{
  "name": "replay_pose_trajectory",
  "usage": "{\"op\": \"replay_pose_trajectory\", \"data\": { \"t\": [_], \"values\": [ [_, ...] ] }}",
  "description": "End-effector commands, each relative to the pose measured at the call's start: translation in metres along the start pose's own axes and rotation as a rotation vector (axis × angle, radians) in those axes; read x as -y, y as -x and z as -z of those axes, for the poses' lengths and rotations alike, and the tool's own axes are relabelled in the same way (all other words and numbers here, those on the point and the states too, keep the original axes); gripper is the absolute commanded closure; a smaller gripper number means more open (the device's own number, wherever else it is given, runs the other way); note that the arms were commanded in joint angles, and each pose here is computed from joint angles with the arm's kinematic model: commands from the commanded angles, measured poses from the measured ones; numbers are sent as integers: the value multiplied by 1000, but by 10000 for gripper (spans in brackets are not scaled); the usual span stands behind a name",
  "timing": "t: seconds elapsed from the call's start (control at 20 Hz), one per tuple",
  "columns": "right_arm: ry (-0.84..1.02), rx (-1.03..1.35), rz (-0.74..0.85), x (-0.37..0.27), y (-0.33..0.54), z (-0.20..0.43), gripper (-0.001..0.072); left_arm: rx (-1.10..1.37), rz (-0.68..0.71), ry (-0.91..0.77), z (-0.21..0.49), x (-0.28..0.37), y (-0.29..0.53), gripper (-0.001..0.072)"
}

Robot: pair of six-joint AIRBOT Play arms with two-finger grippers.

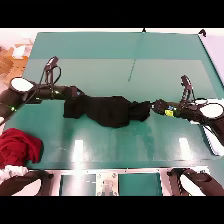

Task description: Fold the shirts.

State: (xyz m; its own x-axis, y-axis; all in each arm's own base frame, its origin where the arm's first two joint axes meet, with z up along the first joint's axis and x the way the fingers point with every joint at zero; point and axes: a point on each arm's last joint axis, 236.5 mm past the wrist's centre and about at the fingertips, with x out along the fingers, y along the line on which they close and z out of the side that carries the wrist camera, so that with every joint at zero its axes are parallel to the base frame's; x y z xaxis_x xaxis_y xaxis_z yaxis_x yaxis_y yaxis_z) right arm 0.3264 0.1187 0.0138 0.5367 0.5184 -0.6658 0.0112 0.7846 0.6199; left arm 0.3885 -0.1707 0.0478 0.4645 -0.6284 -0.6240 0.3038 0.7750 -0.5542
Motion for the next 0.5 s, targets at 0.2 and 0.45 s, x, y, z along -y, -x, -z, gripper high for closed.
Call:
{"op": "replay_pose_trajectory", "data": {
  "t": [0.2,0.45],
  "values": [
    [-115,17,99,55,-12,-8,694,-9,87,-34,-51,44,47,116],
    [-133,-10,108,62,-19,-3,694,-80,9,-340,-6,129,-37,115]
  ]
}}
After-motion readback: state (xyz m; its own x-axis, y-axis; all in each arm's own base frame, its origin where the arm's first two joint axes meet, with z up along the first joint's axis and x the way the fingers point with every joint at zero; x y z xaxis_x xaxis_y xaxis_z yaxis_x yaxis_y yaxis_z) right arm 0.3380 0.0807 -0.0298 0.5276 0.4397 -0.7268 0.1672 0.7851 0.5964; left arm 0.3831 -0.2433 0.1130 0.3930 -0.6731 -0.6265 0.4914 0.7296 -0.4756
